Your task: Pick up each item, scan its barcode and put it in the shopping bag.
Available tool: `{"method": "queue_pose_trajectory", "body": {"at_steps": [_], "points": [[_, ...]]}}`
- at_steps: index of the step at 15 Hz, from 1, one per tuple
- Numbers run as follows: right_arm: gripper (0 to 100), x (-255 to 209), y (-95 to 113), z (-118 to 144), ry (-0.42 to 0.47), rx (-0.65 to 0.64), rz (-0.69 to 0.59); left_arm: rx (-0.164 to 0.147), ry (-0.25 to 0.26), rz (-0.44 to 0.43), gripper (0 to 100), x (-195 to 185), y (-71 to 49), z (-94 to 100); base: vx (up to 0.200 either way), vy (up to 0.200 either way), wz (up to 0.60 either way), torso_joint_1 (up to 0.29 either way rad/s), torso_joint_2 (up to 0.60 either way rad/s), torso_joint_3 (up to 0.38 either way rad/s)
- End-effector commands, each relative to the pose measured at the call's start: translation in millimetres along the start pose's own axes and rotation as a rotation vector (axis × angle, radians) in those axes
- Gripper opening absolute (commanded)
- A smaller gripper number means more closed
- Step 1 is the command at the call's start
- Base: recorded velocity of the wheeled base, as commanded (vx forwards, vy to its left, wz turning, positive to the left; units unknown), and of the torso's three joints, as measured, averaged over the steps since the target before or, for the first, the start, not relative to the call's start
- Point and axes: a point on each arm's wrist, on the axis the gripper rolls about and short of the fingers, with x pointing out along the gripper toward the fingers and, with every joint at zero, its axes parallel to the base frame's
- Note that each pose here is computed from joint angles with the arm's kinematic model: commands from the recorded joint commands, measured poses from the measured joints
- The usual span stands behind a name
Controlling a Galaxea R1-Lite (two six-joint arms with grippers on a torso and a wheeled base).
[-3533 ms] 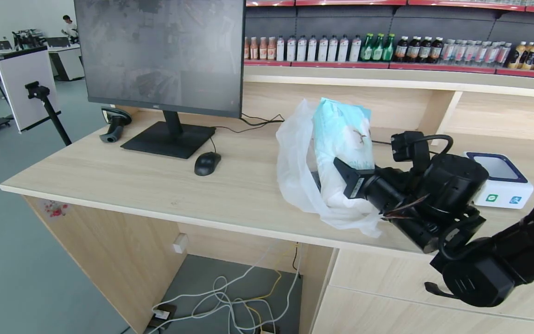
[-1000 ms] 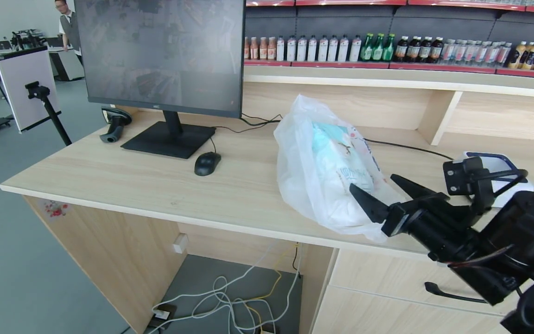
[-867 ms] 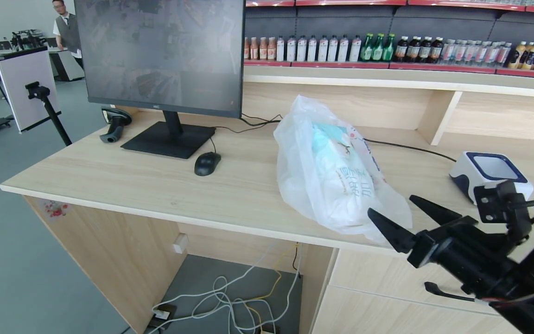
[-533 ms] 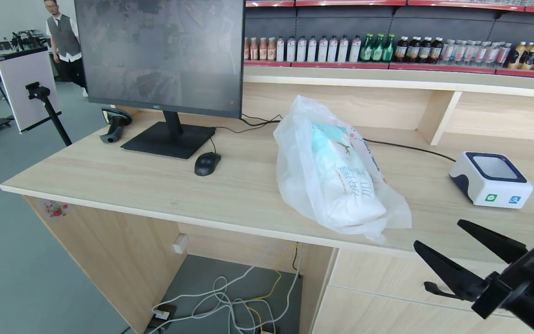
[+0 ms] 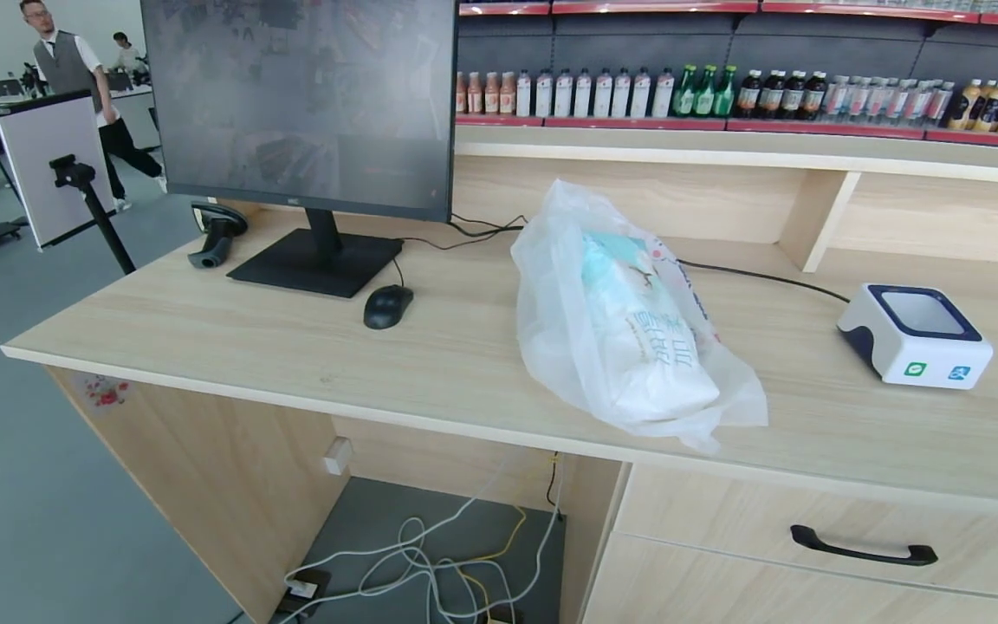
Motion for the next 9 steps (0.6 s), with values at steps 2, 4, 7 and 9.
{"method": "queue_pose_trajectory", "body": {"at_steps": [2,4,7,9], "points": [[100,-20.2,1.3,-12.3,-0.139,0.073,-0.195,-0.001,0.0,0.001,100,0.0,0.0,0.0,0.0,0.0,0.0,0.0,0.0,0.0],[100,-17.6,2.0,-14.7,-0.115,0.135,-0.288,-0.005,0.0,0.001,100,0.0,0.0,0.0,0.0,0.0,0.0,0.0,0.0,0.0],[100,-22.4,7.4,-18.9,-0.202,0.174,-0.524,-0.005,0.0,0.001,100,0.0,0.0,0.0,0.0,0.0,0.0,0.0,0.0,0.0],[100,-24.0,9.6,-20.1,-0.237,0.194,-0.595,-0.005,0.0,0.001,100,0.0,0.0,0.0,0.0,0.0,0.0,0.0,0.0,0.0]]}}
